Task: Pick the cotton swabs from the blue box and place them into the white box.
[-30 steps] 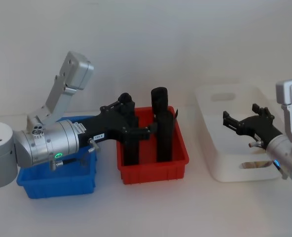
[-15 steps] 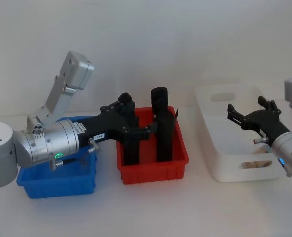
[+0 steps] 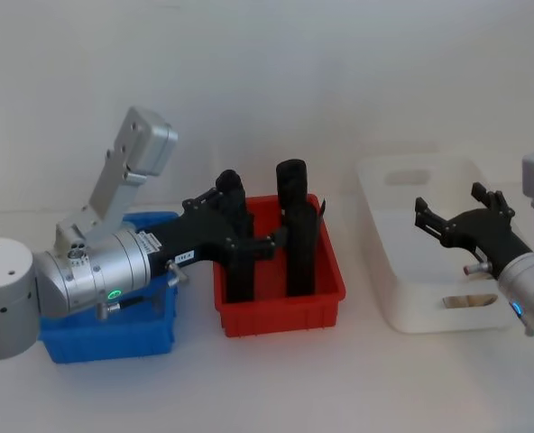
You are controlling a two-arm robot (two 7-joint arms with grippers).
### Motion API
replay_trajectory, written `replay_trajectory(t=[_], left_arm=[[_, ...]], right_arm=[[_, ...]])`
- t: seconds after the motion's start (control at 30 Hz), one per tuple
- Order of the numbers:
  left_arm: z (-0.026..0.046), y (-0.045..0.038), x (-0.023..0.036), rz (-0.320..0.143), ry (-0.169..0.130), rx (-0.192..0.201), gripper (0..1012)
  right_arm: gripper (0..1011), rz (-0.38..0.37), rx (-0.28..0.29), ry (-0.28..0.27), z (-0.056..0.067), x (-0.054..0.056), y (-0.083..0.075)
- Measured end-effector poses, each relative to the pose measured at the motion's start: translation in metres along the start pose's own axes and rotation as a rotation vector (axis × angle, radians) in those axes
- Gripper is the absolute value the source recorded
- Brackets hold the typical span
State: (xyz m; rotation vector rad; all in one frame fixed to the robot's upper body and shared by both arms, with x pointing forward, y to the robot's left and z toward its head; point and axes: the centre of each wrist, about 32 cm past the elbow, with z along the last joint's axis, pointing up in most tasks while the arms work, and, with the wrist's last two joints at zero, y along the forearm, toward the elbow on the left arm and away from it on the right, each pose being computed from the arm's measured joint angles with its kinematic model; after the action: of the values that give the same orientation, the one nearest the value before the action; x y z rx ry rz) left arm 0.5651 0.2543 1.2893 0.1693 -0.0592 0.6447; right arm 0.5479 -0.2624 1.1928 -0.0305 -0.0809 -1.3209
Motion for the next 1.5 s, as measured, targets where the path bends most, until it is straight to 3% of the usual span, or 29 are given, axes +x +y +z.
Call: replay_trajectory(t=[0.37,0.4,0.43,1.07,1.17,1.47,1.5], left_arm=[[-0.0165,-0.0044,-0.0190,0.107,-0.038,-0.012,1004],[-0.0215,-0.0055,-0.0249,0.138,-0.048,-0.018,1004],[-0.0215,-0.0055,-0.0249,0.138,-0.048,-0.018,1004],[-0.0498,-0.0104,-0.0630,0.326,-0.099,-0.068,1004],[-0.0525,-0.0108,-0.0674,0.348,-0.103,-0.075,1004],[-0.0657,-0.0117,-0.0879,0.439,-0.117,-0.111,1004],[-0.0657,-0.0117,-0.0879,0.439,-0.117,-0.111,1004]], right_arm=[[1001,0.023,0.012,0.005,-0.003,-0.014,-0.027],[1001,0.029,0.015,0.007,-0.003,-0.017,-0.033],[1001,0.031,0.015,0.007,-0.003,-0.018,-0.035],[1002,0.081,0.038,0.030,0.001,-0.046,-0.086],[1001,0.085,0.040,0.033,0.001,-0.048,-0.090],[1001,0.089,0.041,0.037,0.002,-0.050,-0.095],[1001,0.089,0.041,0.037,0.002,-0.050,-0.095]])
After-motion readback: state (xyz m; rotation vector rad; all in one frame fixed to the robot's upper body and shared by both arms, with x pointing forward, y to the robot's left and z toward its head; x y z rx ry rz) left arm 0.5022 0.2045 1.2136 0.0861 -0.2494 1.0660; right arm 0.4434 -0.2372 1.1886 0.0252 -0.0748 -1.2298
